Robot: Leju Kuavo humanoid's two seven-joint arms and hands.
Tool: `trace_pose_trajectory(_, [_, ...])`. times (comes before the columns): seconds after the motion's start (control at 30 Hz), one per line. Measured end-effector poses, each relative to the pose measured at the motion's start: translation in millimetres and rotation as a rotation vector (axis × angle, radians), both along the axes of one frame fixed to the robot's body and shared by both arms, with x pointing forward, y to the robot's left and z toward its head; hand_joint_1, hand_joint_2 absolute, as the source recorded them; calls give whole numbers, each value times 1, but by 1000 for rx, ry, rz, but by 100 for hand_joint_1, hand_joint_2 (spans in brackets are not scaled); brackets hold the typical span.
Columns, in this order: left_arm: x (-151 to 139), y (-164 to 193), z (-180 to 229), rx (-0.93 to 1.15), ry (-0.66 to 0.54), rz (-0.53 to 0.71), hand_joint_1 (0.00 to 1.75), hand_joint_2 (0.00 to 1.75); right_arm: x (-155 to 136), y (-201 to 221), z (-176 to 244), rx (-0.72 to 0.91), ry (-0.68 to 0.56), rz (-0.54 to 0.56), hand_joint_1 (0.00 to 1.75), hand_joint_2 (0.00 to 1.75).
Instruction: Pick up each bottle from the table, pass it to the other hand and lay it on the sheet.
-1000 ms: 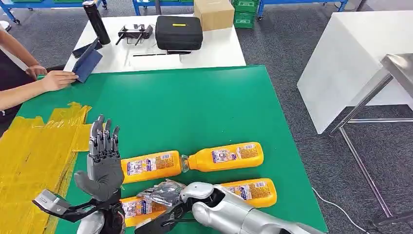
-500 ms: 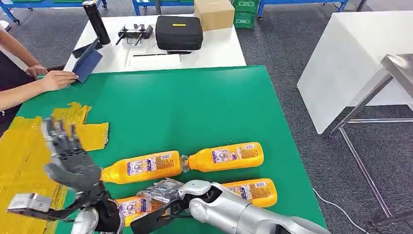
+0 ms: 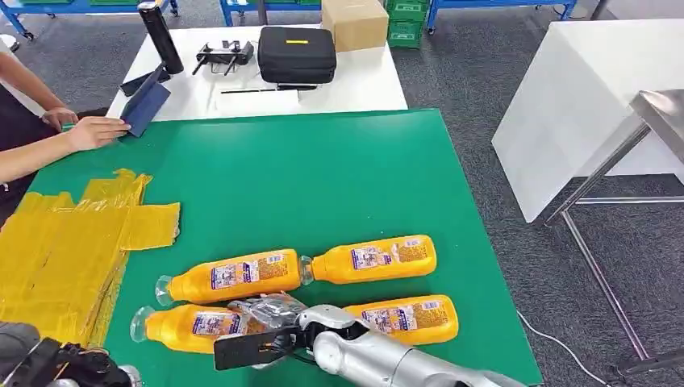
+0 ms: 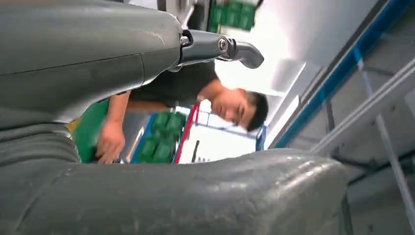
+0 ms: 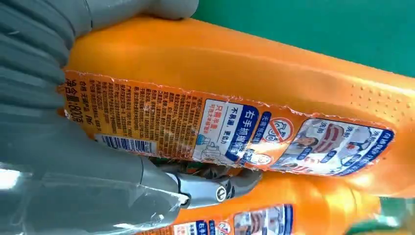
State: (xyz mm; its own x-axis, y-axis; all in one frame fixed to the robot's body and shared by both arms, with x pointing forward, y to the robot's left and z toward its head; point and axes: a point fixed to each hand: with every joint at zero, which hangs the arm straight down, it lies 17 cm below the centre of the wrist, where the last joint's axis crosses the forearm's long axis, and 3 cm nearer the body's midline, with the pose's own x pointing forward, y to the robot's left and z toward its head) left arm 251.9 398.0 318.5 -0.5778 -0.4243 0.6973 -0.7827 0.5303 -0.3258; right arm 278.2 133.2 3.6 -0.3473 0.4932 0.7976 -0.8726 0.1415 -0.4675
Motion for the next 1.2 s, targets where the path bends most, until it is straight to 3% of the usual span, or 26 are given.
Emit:
trace_pose_trajectory(0.17, [-14, 24, -6, -11, 13, 71, 0, 0, -3, 3, 25, 225, 67, -98, 175, 175])
trace_pose_trajectory(0.47, [-27, 48, -19, -56, 21, 129, 0, 0, 8, -11, 85, 530, 36, -228, 175, 175])
trace_pose_trajectory(0.5, [-26, 49, -21, -67, 20, 125, 0, 175, 8, -13, 93, 566, 25, -233, 175, 175])
trace_pose_trajectory(0.7, [-12, 41, -39, -147, 23, 53, 0, 175, 3, -23, 130, 710, -2, -256, 175, 175])
trace_pose_trajectory(0.77, [13, 25, -60, -238, 2, -128, 0, 175, -1, -29, 143, 769, -20, -267, 175, 175])
trace_pose_trajectory(0.87, [69, -41, -93, -433, -83, -684, 0, 175, -3, -44, 163, 874, -31, -296, 175, 175])
trace_pose_trajectory(0.97, [88, -135, -97, -371, -42, -1173, 0, 175, -1, -62, 172, 939, -24, -298, 175, 175])
trace_pose_trajectory(1.03, [83, -175, -106, -315, 9, -1337, 0, 175, 1, -69, 172, 948, -23, -298, 175, 175])
trace_pose_trajectory(1.2, [71, -213, -125, -288, 79, -1499, 0, 175, 0, -74, 172, 951, -25, -298, 175, 175])
